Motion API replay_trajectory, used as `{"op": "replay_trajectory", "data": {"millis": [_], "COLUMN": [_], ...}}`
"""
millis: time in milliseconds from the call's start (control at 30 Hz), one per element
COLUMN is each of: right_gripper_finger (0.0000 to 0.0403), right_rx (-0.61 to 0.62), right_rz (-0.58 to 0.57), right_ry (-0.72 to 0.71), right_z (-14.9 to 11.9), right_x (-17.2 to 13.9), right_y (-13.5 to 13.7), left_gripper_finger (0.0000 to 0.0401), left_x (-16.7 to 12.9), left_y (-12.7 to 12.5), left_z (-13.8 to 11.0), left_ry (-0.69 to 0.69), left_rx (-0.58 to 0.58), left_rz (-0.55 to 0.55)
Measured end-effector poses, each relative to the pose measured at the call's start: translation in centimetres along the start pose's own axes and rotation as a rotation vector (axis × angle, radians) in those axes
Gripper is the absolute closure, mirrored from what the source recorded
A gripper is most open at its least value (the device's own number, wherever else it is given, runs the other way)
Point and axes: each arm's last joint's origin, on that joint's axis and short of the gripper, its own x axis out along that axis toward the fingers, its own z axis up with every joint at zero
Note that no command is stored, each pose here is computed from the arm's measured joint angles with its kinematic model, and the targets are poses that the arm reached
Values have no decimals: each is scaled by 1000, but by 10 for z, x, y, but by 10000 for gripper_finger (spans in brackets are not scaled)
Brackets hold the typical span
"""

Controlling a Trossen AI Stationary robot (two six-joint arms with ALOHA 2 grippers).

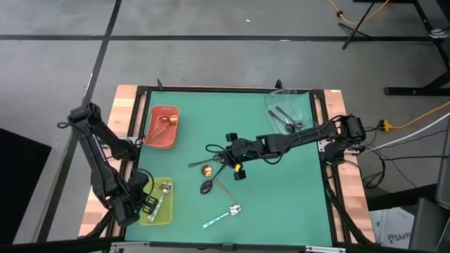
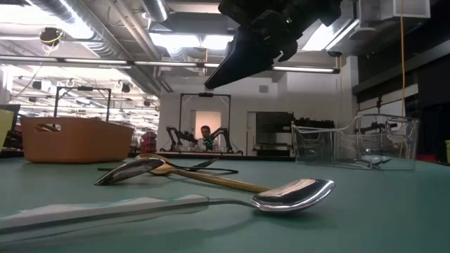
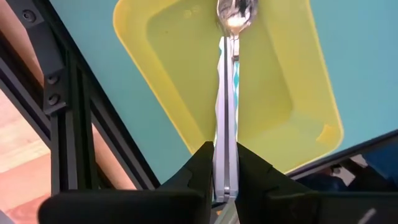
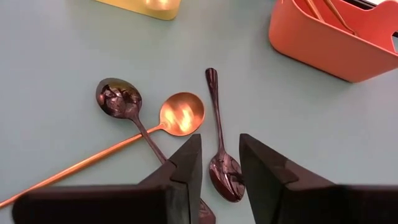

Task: Sort silverware by color (type)
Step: Put the blue patterned spoon into the yellow bin

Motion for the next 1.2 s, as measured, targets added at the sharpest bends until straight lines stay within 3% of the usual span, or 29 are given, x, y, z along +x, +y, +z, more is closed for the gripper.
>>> {"op": "replay_trajectory", "data": {"millis": [1000, 1200], "right_gripper_finger": [306, 306], "right_rx": [0, 0], "right_rz": [0, 0], "right_ry": [0, 0], "right_z": [0, 0], "right_x": [0, 0], "right_y": [0, 0], "left_gripper_finger": [356, 308], "left_x": [6, 6], "left_y": [-6, -6], "left_z": [-6, -6], "left_ry": [21, 21], "left_rx": [84, 84], "left_rz": [-25, -25]}}
